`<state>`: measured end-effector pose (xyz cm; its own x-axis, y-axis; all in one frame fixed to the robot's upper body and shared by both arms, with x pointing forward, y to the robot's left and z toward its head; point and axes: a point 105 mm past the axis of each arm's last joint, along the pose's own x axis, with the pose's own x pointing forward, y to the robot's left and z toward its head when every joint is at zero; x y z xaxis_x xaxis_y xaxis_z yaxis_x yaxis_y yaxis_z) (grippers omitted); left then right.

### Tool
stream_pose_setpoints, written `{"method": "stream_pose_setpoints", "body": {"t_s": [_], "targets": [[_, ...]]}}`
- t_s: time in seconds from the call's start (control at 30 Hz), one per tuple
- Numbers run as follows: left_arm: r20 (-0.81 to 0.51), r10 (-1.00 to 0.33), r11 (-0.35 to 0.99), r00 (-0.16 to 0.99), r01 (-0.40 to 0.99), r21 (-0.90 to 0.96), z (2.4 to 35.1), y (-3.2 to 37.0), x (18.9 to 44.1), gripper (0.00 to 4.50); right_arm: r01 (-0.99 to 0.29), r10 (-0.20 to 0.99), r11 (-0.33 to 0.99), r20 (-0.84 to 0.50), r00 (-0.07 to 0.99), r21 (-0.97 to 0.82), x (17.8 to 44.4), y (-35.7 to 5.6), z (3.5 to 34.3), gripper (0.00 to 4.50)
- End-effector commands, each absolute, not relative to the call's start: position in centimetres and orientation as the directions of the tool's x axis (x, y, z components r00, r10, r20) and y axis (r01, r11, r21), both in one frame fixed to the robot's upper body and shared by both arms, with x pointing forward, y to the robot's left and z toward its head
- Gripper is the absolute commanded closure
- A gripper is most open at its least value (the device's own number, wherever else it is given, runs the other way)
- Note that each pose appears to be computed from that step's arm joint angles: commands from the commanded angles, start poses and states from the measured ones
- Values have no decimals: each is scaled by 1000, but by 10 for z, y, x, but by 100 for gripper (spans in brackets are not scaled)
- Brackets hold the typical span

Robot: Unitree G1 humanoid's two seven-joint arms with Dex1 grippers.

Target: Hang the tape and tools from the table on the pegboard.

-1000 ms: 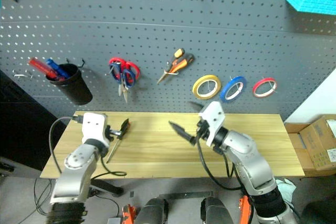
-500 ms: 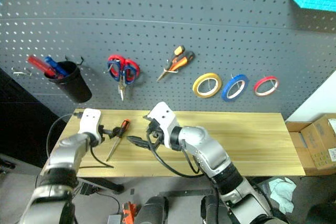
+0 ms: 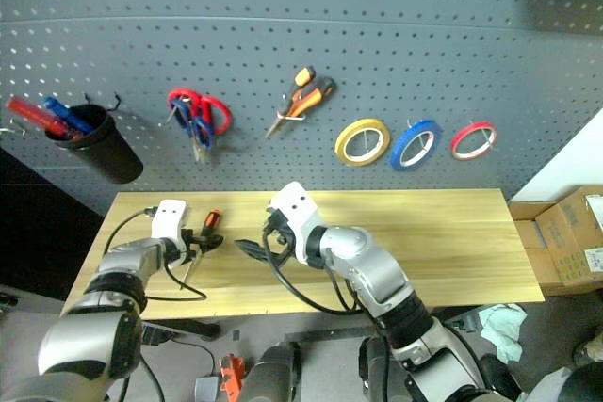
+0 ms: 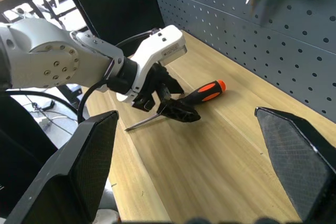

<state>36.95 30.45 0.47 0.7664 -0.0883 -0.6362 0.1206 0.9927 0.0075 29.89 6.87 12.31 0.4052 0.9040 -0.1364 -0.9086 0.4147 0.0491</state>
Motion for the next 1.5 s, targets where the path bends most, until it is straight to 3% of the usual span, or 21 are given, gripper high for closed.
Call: {"method": "stream_pose_setpoints", "body": {"t_s": [0.03,0.27,0.47,0.63,0.7,0.77,0.83,0.9,1.1,1.27,1.37,1.5], "targets": [[-657,-92,993,748,120,-2,1,306,366,168,-909,907,415,-89,411,39,297,69,136,0],[-658,-102,991,746,133,-3,1,304,366,403,-906,904,422,-88,418,39,301,68,136,0],[-575,-174,944,799,303,135,20,291,370,403,-914,914,403,-50,402,33,296,52,145,0],[-286,-275,888,918,357,289,82,249,342,403,-933,927,333,136,350,135,271,17,186,0],[-144,-226,861,964,266,434,112,239,325,403,-939,923,302,194,331,166,261,5,202,0],[65,-80,812,995,27,584,151,246,310,403,-943,926,260,223,304,208,251,0,210,0],[260,49,744,964,-209,635,186,258,296,403,-944,920,239,259,296,228,248,0,222,0],[361,93,712,928,-315,627,207,261,293,403,-942,902,231,309,301,244,252,2,236,0],[553,46,755,832,-391,526,291,254,347,403,-950,841,264,441,312,169,279,28,286,0],[604,51,857,796,-345,383,347,261,395,403,-943,812,305,482,330,132,299,41,297,0],[567,100,902,817,-315,295,350,274,416,403,-933,797,344,491,352,111,306,40,296,0],[472,158,931,867,-290,221,321,294,431,403,-915,779,388,491,389,110,310,33,292,0]]}}
